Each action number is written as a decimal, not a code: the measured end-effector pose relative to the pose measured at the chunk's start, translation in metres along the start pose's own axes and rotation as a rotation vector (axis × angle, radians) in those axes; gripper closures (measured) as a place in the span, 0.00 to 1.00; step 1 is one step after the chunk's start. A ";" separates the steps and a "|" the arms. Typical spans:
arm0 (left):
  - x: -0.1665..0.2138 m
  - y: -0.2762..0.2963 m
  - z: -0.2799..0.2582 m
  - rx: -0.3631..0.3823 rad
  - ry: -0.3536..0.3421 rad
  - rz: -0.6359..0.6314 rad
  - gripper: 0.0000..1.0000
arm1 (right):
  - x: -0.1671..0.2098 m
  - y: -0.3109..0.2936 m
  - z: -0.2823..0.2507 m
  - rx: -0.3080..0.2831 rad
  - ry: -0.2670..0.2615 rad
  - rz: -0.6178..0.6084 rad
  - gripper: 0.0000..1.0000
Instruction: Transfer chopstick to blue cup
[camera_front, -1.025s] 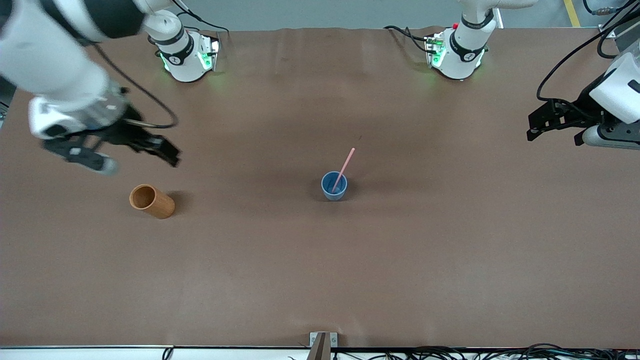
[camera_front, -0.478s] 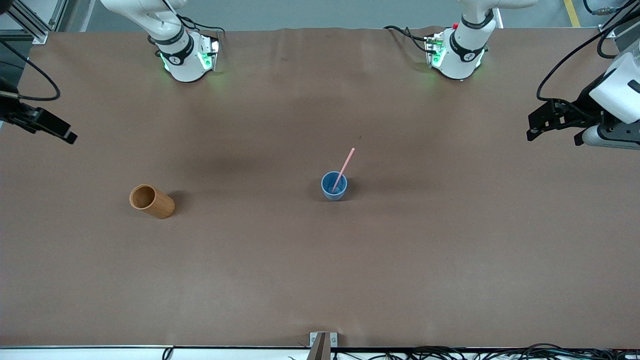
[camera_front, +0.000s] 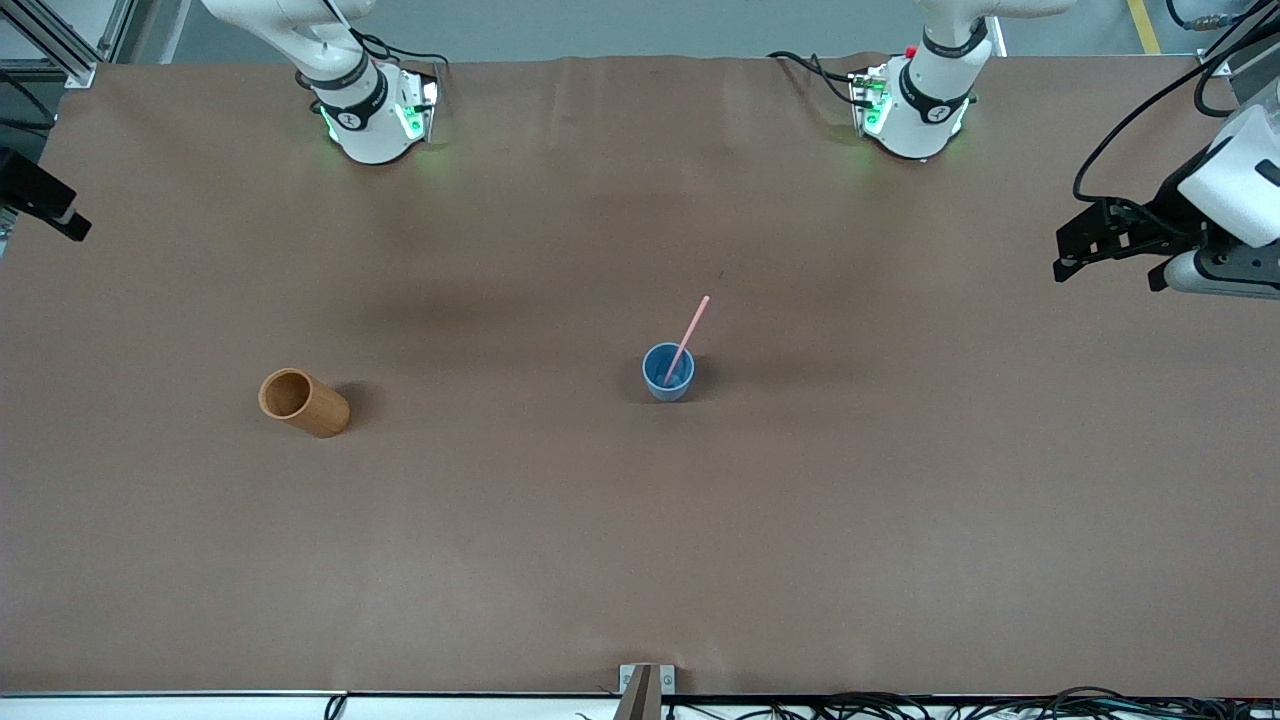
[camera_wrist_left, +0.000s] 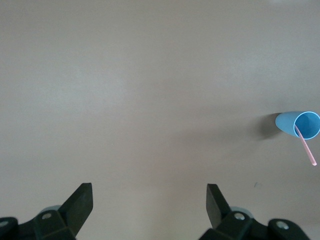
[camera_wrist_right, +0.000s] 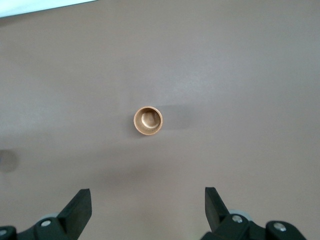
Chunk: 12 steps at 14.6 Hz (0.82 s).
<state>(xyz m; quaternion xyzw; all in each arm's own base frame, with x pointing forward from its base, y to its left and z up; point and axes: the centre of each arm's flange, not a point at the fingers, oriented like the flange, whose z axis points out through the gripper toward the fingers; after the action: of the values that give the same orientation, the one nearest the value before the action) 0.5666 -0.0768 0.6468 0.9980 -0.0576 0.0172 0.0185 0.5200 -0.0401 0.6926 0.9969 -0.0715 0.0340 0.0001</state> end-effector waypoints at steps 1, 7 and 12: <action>0.000 0.000 0.000 0.000 0.000 0.000 0.00 | 0.001 0.003 0.001 -0.003 -0.002 -0.023 0.00; 0.000 0.000 0.000 0.000 0.000 0.000 0.00 | 0.007 0.018 0.006 -0.013 -0.021 -0.040 0.00; 0.000 0.000 0.000 0.000 0.000 0.000 0.00 | 0.002 0.014 0.014 -0.014 -0.077 -0.058 0.00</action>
<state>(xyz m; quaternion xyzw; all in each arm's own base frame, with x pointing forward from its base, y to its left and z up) 0.5666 -0.0767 0.6468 0.9980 -0.0575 0.0172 0.0185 0.5213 -0.0548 0.6788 0.9991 -0.0425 -0.0048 0.0052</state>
